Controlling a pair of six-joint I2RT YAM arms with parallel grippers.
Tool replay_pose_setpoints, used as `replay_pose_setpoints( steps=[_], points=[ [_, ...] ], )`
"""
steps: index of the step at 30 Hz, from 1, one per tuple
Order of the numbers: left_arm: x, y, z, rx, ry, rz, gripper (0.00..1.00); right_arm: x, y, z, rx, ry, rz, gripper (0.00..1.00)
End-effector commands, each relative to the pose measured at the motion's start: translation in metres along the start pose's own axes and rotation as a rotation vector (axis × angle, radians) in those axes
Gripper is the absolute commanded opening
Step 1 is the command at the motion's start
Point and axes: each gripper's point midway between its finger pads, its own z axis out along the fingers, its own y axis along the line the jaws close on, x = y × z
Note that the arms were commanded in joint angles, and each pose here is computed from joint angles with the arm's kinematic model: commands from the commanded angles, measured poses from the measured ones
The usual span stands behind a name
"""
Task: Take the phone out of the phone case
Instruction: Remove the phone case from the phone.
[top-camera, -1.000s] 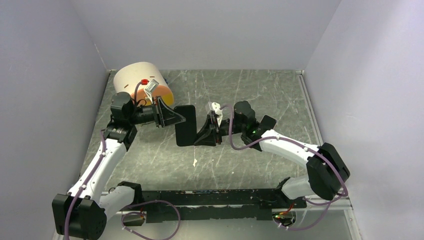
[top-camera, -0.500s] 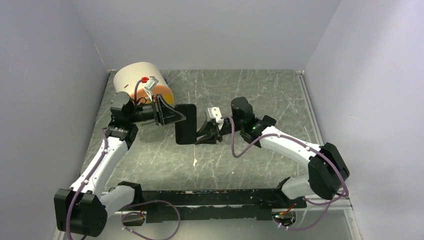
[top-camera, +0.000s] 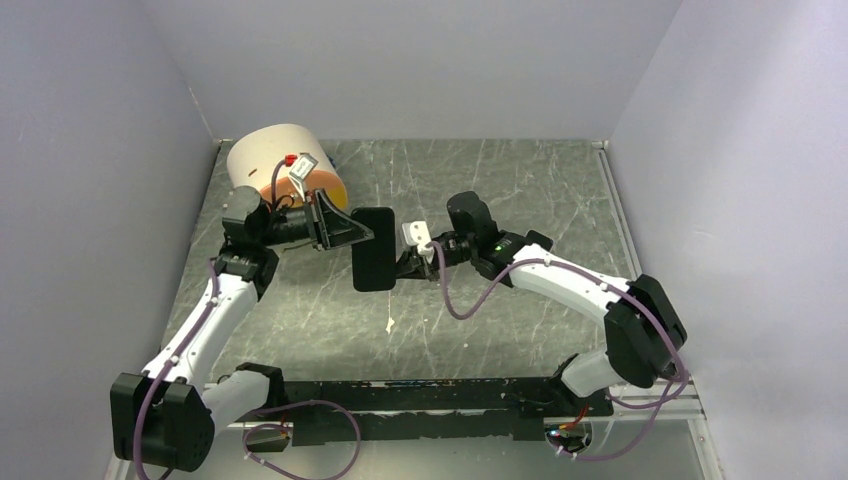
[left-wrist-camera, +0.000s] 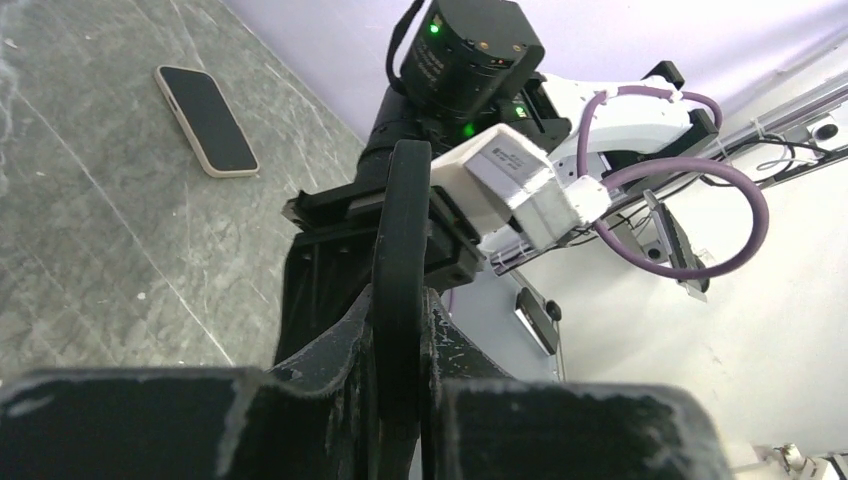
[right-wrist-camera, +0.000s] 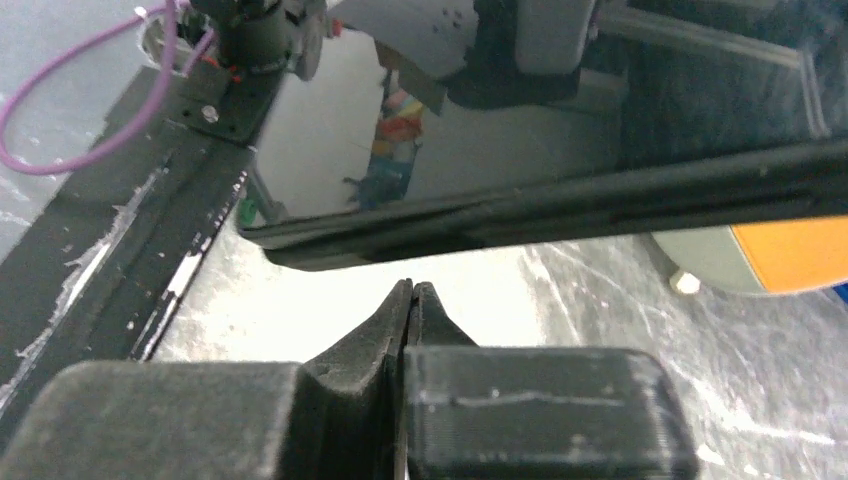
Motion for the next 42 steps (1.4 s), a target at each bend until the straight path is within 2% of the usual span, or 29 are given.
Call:
replay_pose_setpoints(
  steps=[1,4,7,8,10,12,16,26,33,42],
  points=[
    [-0.008,-0.027,-0.001,0.052,-0.009,0.059,0.03,-0.006,-0.017,0.000,0.055,0.002,-0.053,0.00],
    [-0.008,-0.027,-0.001,0.055,-0.013,0.060,0.02,-0.009,-0.014,-0.001,0.062,-0.028,-0.021,0.00],
    [-0.009,-0.023,-0.002,0.020,-0.025,0.076,0.03,-0.008,-0.013,-0.007,0.088,-0.048,0.035,0.11],
    [-0.010,-0.023,-0.002,0.009,-0.031,0.087,0.03,-0.009,-0.012,-0.011,0.101,-0.064,0.051,0.15],
    [-0.012,-0.022,-0.003,-0.011,-0.042,0.112,0.03,-0.014,-0.012,-0.021,0.127,-0.114,0.077,0.35],
    [-0.012,-0.020,-0.004,-0.027,-0.048,0.120,0.03,-0.020,-0.008,-0.030,0.145,-0.158,0.103,0.47],
    [-0.013,-0.019,-0.003,-0.011,-0.078,0.116,0.03,-0.031,0.004,-0.035,0.140,-0.203,0.136,0.58],
    [-0.014,-0.020,-0.001,0.034,-0.092,0.077,0.02,-0.059,0.010,-0.035,0.107,-0.288,0.157,0.59],
    [-0.013,-0.028,-0.002,0.066,-0.099,0.067,0.02,-0.061,0.003,-0.031,0.110,-0.313,0.179,0.53],
    [-0.013,-0.030,-0.002,0.075,-0.102,0.065,0.03,-0.071,0.005,-0.032,0.098,-0.353,0.185,0.51]
  ],
)
